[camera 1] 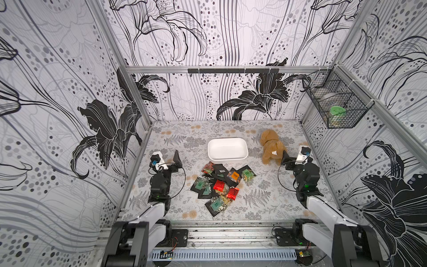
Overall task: Put the tea bags into the storage box
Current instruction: Pick up the tea bag from the center of the board.
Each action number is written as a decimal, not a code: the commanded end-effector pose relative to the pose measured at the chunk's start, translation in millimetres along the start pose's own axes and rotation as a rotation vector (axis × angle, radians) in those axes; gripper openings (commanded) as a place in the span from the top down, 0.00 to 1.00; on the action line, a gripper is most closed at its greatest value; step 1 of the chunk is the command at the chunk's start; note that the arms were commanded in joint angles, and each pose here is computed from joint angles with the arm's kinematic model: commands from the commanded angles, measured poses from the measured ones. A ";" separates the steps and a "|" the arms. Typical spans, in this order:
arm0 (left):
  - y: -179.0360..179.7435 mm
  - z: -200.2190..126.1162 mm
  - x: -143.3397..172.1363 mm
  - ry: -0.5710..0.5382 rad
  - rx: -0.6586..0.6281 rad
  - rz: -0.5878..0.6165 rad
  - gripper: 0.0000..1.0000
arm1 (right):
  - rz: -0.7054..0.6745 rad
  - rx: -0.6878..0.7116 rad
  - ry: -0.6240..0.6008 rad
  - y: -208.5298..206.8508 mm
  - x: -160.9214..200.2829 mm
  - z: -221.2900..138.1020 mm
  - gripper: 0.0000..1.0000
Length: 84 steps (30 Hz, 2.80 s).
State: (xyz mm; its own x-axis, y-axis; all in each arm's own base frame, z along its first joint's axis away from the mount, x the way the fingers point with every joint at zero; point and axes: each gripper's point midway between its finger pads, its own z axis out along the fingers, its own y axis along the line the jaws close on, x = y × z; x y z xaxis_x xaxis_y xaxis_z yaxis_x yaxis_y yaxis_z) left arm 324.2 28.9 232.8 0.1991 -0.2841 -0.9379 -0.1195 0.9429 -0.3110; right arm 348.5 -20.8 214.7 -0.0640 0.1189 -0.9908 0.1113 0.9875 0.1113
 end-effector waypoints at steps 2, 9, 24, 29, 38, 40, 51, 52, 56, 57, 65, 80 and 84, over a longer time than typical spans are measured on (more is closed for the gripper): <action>49.8 -18.4 3.7 0.051 -0.333 -0.371 0.03 | 0.257 0.206 0.217 -28.9 24.9 -16.4 0.05; 22.3 -30.6 8.3 0.094 -0.164 -0.573 0.03 | 0.437 0.237 0.287 -28.0 27.6 -43.9 0.05; -87.4 -49.5 81.2 0.643 0.147 -0.594 0.03 | 0.397 -0.401 0.381 75.0 18.8 -82.7 0.05; -148.6 -81.8 104.2 0.780 0.249 -0.473 0.03 | 0.319 -0.558 0.434 117.3 18.9 -98.9 0.05; -198.9 -136.3 128.6 0.953 0.340 -0.459 0.01 | 0.031 -0.763 0.646 209.6 87.3 -136.5 0.16; -200.3 -146.1 133.9 0.988 0.332 -0.484 0.06 | -0.027 -0.772 0.667 221.4 103.2 -139.8 0.27; -221.6 -201.0 161.4 1.125 0.343 -0.636 0.24 | -0.096 -0.780 0.763 236.9 159.7 -133.9 0.57; -223.8 -204.6 162.7 1.127 0.338 -0.649 0.24 | -0.097 -0.778 0.778 237.1 163.7 -134.1 0.58; -228.2 -212.6 167.1 1.136 0.310 -0.704 0.28 | -0.079 -0.787 0.789 237.8 169.2 -136.4 0.61; -227.5 -214.3 169.2 1.137 0.298 -0.713 0.29 | -0.078 -0.784 0.788 236.6 170.1 -136.7 0.61; -226.0 -224.3 182.3 1.165 0.247 -0.790 0.31 | -0.153 -0.762 0.858 235.2 195.8 -134.3 0.66; -227.0 -224.3 201.2 1.169 0.175 -0.822 0.29 | -0.195 -0.779 0.891 249.0 207.0 -134.4 0.65; -234.4 -222.3 202.0 1.164 0.182 -0.838 0.30 | -0.207 -0.776 0.902 250.2 211.0 -135.5 0.66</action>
State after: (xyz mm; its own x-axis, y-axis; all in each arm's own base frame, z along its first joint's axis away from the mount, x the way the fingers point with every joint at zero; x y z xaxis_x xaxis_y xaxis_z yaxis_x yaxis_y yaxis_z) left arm 170.4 -279.3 68.9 -0.7701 -0.6246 -0.1299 -0.2406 0.4729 -0.8476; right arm 225.0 260.4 40.6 -0.7306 -0.3071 -0.6098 -0.5715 0.7638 0.3000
